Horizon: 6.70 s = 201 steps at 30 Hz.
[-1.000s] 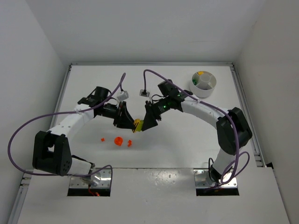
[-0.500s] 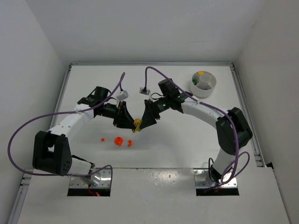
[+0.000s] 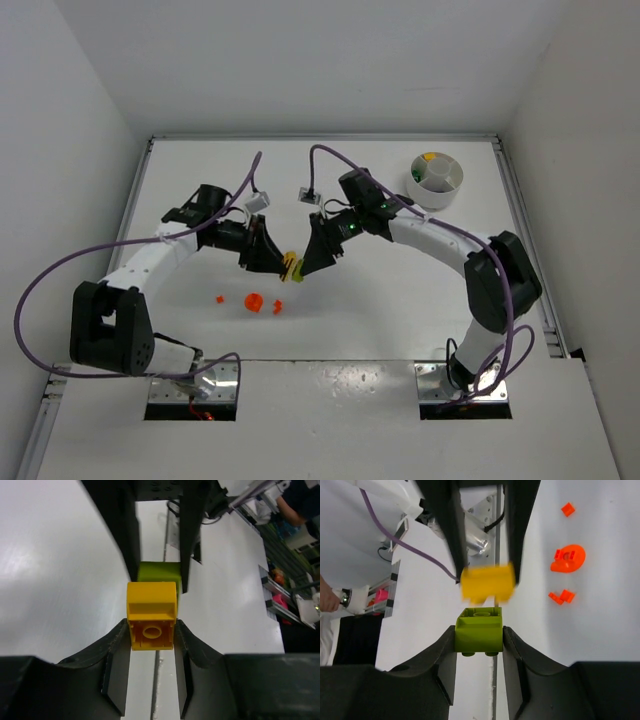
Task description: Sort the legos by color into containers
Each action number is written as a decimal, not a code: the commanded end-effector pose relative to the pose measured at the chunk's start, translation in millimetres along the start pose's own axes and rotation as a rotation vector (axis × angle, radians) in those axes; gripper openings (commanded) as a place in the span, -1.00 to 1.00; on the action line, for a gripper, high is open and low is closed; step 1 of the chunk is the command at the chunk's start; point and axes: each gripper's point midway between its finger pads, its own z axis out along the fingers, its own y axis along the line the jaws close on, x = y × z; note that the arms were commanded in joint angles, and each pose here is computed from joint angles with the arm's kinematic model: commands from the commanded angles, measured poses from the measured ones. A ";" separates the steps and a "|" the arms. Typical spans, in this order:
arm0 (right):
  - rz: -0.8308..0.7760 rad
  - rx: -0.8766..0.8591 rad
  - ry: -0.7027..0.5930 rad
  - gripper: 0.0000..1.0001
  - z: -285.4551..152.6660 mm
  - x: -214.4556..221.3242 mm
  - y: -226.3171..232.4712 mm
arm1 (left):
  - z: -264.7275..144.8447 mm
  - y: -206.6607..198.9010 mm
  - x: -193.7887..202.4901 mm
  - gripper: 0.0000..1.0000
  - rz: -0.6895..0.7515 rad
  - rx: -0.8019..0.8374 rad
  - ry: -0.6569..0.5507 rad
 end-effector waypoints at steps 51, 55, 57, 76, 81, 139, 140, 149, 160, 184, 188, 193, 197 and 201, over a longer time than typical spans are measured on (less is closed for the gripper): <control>0.247 1.192 -0.108 -1.00 -384.6 16.9 -129.1 | -131.2 108.0 -154.1 -1.00 0.299 -1.108 -0.129; 0.275 1.244 -0.088 -1.00 -412.2 30.7 -143.3 | -128.3 123.6 -141.2 -1.00 0.249 -1.111 -0.153; 0.254 1.290 -0.127 -1.00 -431.5 30.2 -148.9 | -124.4 131.3 -133.7 -1.00 0.208 -1.106 -0.162; 0.309 1.279 -0.114 -1.00 -484.7 12.0 -213.6 | -128.9 172.0 -131.7 -1.00 0.171 -1.102 -0.090; 0.319 1.282 -0.130 -1.00 -487.3 11.4 -224.2 | -134.2 182.4 -139.4 -1.00 0.167 -1.119 -0.093; 0.180 0.228 -0.325 0.08 -200.9 -154.3 -109.8 | 24.9 72.2 -172.0 -1.00 0.525 -0.573 -0.033; 0.205 0.223 -0.325 0.08 -199.8 -151.3 -107.6 | 19.0 74.5 -171.6 -1.00 0.524 -0.615 -0.033; 0.289 0.155 -0.311 0.11 -177.8 -146.6 -85.6 | 33.9 73.3 -163.8 -1.00 0.568 -0.685 0.014; 0.315 0.078 -0.245 0.11 -142.5 -130.9 -68.2 | 31.0 85.4 -155.1 -1.00 0.546 -0.727 0.038; 0.358 0.090 -0.171 0.08 -106.2 -113.5 -87.0 | 41.0 90.8 -165.6 -1.00 0.552 -0.699 0.019; 0.368 0.100 -0.168 -0.09 -105.1 -111.1 -92.2 | 41.0 90.8 -165.6 -1.00 0.552 -0.699 0.019; 0.378 0.108 -0.162 -0.38 -103.6 -107.7 -99.2 | 41.9 87.6 -169.0 -1.00 0.550 -0.690 0.008; 0.350 0.111 -0.163 -0.62 -104.0 -110.5 -101.3 | 42.2 87.3 -168.8 -0.88 0.540 -0.689 0.004; 0.314 0.163 -0.162 -0.78 -107.6 -113.5 -104.0 | 40.9 84.4 -167.8 0.36 0.533 -0.689 -0.001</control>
